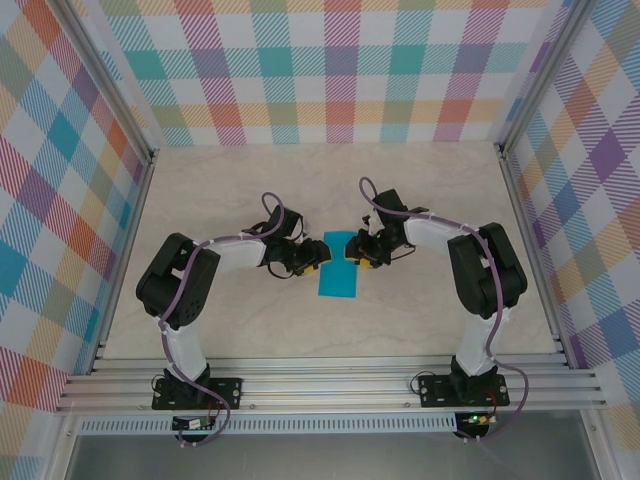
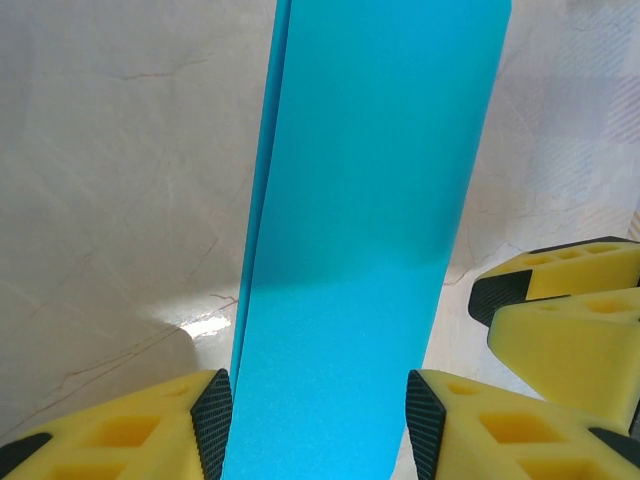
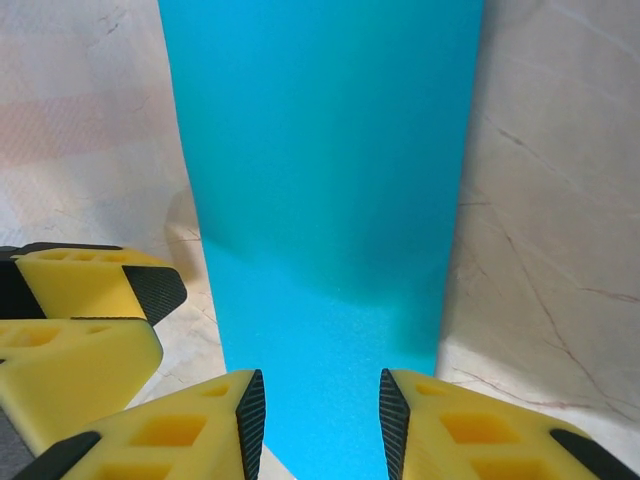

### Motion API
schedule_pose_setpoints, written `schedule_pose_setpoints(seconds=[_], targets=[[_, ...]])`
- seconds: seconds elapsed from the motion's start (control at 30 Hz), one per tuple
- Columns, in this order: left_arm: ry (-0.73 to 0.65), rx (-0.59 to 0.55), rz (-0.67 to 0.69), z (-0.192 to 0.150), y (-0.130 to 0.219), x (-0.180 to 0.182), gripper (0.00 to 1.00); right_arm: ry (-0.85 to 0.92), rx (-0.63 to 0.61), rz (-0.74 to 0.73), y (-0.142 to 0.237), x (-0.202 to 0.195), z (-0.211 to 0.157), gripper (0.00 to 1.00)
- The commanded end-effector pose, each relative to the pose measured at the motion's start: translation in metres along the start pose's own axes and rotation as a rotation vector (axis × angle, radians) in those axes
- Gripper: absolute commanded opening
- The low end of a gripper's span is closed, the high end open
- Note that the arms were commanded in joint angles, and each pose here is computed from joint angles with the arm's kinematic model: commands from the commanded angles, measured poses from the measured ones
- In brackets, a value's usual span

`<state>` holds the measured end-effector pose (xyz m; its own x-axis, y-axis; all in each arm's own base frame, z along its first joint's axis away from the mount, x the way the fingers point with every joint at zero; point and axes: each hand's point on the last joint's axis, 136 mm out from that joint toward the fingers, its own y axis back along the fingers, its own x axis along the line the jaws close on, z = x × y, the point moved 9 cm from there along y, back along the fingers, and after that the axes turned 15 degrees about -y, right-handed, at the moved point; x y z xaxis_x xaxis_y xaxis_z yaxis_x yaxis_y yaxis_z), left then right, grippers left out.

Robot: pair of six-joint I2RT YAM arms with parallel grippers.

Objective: Fold a paper plane with a square sheet of paper (pick it up from the middle)
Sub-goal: Fold the square sheet of paper in half at the center of the table.

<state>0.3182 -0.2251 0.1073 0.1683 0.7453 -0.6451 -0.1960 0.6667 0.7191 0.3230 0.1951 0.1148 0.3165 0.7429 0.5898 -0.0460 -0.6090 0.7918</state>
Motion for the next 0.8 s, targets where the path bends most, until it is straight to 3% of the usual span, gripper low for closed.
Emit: schedule_pose_setpoints(seconds=[0.0, 0.33, 0.77], targets=[[0.016, 0.015, -0.005, 0.003, -0.002, 0.001, 0.51, -0.017, 0.036, 0.001, -0.010, -0.005, -0.002, 0.37], [0.015, 0.028, -0.012, 0.003, -0.003, -0.002, 0.52, -0.045, 0.028, -0.121, -0.025, -0.033, -0.004, 0.37], [0.046, 0.041, 0.005, -0.011, 0.007, -0.007, 0.55, -0.046, 0.035, -0.124, -0.028, -0.036, -0.003, 0.34]])
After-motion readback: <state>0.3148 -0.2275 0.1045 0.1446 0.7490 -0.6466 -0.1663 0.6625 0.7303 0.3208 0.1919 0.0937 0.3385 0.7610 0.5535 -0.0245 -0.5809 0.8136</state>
